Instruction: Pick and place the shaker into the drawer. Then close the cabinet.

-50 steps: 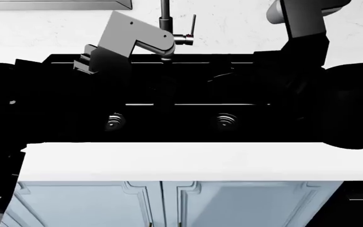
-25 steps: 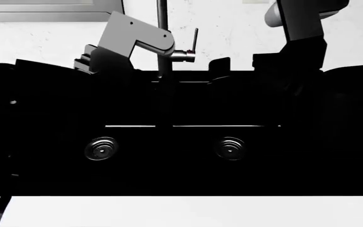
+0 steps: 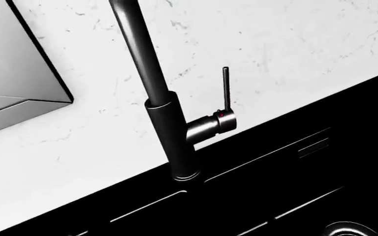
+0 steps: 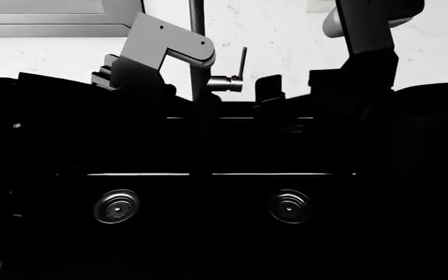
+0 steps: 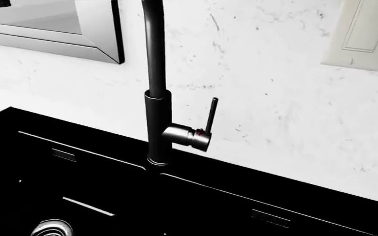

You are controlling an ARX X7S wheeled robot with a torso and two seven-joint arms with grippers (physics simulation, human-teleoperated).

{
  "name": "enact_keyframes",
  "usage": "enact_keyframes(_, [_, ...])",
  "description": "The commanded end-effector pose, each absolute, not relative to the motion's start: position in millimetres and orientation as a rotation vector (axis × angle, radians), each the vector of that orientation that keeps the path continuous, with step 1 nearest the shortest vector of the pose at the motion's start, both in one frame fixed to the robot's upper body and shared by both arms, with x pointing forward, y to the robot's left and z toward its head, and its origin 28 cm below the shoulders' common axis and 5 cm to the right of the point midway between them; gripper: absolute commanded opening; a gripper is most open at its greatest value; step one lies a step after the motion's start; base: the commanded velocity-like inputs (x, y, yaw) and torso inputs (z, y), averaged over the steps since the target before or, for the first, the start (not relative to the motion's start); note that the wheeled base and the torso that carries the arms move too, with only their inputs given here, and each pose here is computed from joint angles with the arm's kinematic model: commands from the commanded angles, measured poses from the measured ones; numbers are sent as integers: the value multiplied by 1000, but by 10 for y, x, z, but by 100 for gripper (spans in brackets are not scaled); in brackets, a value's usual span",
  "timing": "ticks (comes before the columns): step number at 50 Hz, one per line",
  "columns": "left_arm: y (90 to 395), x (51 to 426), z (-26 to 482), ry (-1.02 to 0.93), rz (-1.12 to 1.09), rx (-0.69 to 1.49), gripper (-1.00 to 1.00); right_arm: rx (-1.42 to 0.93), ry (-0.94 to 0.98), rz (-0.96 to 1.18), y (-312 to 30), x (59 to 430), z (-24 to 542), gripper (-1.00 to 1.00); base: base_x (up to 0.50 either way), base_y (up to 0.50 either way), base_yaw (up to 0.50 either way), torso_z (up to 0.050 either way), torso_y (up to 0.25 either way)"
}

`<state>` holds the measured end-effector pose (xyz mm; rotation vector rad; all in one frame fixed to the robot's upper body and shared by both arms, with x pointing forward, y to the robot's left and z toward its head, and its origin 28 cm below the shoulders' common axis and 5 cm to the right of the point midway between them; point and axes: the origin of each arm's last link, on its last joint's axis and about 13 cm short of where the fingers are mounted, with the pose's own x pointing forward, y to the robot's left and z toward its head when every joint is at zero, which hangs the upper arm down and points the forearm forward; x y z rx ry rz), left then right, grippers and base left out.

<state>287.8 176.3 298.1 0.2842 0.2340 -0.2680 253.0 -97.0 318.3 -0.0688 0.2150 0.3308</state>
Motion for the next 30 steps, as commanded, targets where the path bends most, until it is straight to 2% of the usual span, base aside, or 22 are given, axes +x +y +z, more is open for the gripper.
enact_keyframes(1, [1765,2883,2977,233,-270,281,100,-69,220,330,-965,2535,3161,100,500,0,0,0,0])
enact_keyframes(30, [1896,2691,2935,236,-225,286,100,-62,180,320,-958,2494,3239,100,17,0,0,0,0])
